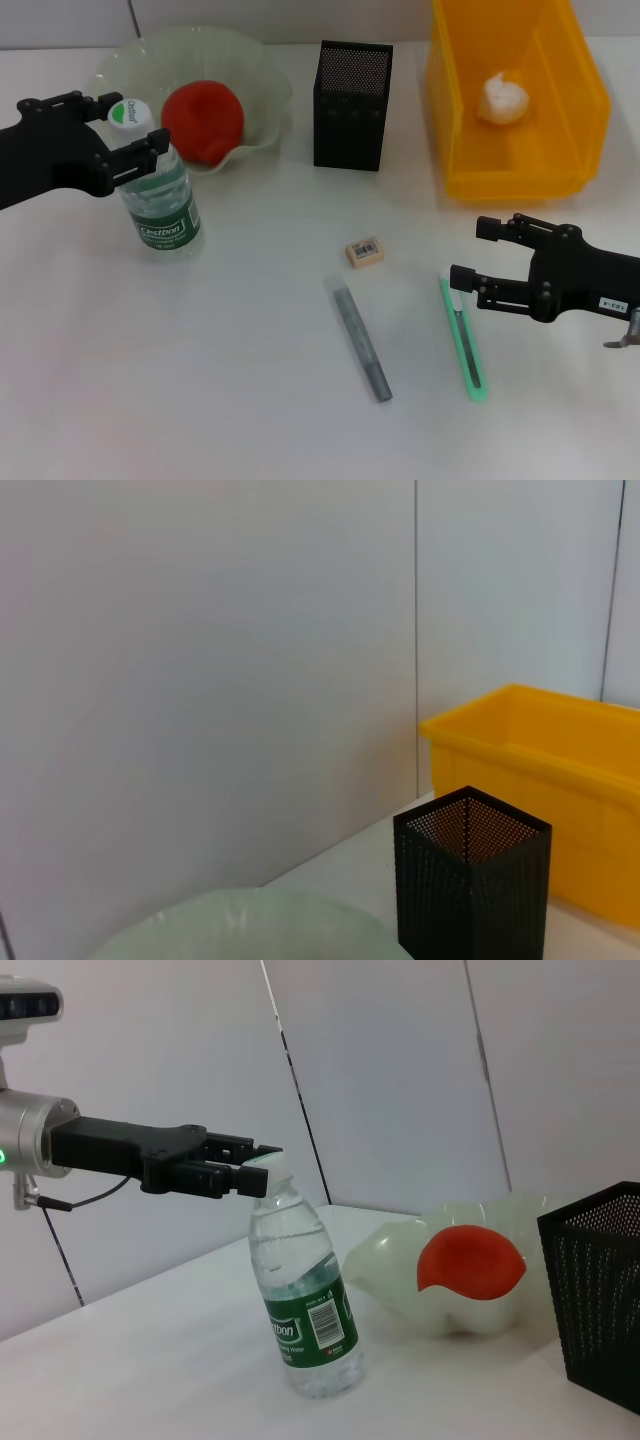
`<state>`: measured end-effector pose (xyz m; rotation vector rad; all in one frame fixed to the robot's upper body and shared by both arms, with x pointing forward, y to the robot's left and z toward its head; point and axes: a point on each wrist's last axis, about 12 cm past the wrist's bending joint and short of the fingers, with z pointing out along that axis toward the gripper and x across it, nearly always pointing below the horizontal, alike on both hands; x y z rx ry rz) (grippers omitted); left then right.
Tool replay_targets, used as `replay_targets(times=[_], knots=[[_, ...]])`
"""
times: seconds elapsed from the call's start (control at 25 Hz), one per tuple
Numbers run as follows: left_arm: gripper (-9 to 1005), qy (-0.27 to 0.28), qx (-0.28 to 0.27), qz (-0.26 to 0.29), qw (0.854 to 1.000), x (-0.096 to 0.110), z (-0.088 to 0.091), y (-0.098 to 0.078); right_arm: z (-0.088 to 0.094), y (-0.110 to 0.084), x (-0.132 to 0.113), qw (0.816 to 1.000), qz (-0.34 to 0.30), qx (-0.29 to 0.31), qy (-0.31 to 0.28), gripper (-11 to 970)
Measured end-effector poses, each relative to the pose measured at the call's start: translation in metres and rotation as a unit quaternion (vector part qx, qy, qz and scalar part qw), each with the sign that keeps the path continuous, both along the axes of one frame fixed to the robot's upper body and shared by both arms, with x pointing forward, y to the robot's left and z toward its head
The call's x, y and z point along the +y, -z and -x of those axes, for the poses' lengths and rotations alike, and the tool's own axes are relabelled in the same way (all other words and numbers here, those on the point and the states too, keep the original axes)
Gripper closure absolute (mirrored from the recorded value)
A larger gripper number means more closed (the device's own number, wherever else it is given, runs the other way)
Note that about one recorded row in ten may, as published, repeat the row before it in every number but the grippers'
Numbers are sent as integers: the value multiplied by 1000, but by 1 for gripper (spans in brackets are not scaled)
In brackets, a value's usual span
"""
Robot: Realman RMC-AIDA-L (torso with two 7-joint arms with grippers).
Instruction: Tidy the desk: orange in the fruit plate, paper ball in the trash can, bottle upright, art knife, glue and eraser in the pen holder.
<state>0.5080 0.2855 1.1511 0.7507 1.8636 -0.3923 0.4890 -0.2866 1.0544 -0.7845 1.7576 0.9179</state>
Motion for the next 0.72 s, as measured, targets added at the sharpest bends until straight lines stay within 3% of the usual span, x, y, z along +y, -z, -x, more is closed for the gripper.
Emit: replay_targets(times=[0.16,0.44,0.48,0.56,0.6,0.72], knots=[[441,-4,-10,-3,1000,2,1,-6,0,-1,0,1000,-3,5,2,131],[193,-1,-58,37,998,10,18,-25,-5,-11,-14,999,-15,18,29,131],[173,51,-87,71,992,6,34,-27,-7,-17,-19,999,-21,22,34,131],[132,81,-95,86,988,4,42,-23,-7,-21,-23,999,-24,23,35,131],[132,123,-100,108,981,2,53,-11,-8,-29,-27,999,-32,23,34,131],[132,152,-103,120,976,2,59,2,-10,-40,-31,998,-39,19,34,130]])
